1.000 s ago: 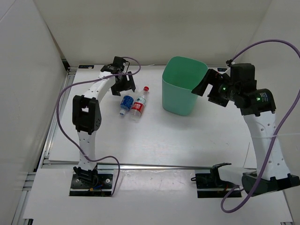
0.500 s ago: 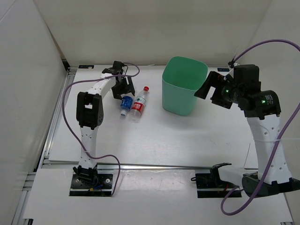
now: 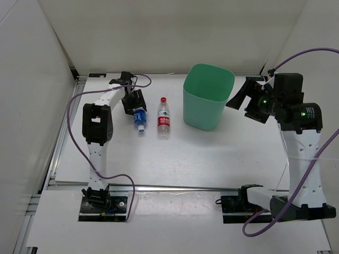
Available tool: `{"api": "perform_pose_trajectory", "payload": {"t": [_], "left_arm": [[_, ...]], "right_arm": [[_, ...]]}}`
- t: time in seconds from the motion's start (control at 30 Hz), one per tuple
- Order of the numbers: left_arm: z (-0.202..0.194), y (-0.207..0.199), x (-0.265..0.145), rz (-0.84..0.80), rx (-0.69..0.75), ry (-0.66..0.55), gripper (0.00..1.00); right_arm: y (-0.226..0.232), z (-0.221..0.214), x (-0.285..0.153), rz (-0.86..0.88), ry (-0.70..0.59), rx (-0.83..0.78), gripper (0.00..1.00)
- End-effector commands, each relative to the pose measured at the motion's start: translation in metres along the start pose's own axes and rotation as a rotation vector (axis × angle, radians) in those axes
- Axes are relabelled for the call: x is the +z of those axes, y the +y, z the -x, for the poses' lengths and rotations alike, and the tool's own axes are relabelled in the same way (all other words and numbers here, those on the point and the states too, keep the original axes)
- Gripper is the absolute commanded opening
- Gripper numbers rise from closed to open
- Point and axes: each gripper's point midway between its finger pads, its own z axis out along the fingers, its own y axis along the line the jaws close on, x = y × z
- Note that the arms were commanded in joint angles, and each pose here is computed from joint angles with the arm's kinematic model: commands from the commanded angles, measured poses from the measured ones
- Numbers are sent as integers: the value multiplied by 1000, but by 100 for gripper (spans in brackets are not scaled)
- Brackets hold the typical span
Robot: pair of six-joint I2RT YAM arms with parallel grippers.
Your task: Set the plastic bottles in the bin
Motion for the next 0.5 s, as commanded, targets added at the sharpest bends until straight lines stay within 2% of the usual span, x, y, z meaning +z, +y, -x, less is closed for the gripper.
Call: {"api": "perform_pose_trajectory", "payload": {"t": [0.0, 0.07, 0.1, 0.13, 0.17, 0.27, 0.33, 0.37, 0.4, 0.43, 0.47], "left_arm": [[49, -4, -82, -16, 4, -190, 48], [68, -14, -120, -39, -2, -276, 46], [93, -29, -162, -89, -8, -389, 46], [102, -43, -184, -139, -17, -433, 46], [105, -59, -199, -208, -15, -448, 46], [128, -106, -284, -424, -34, -637, 46], [128, -148, -339, -610, 14, -746, 48], [127, -164, -360, -681, 6, -770, 48], [125, -184, -361, -738, 22, -753, 47], [124, -203, -394, -820, 54, -797, 45], [124, -215, -403, -876, 69, -800, 45]], "right_arm": [[3, -2, -2, 44, 8, -4, 100], [2, -2, -2, 51, 3, 0, 100], [4, -4, -2, 62, 2, 9, 100], [2, -3, -3, 57, -3, 14, 100], [0, -6, -2, 53, 4, 26, 100], [-4, -9, 1, 49, -3, 52, 100], [-12, -10, 6, 35, -9, 76, 100], [-13, -13, 6, 34, -6, 93, 100], [-16, -12, 8, 27, -11, 109, 100], [-17, -13, 10, 23, -3, 121, 100], [-17, -13, 9, 28, -3, 142, 100]]}}
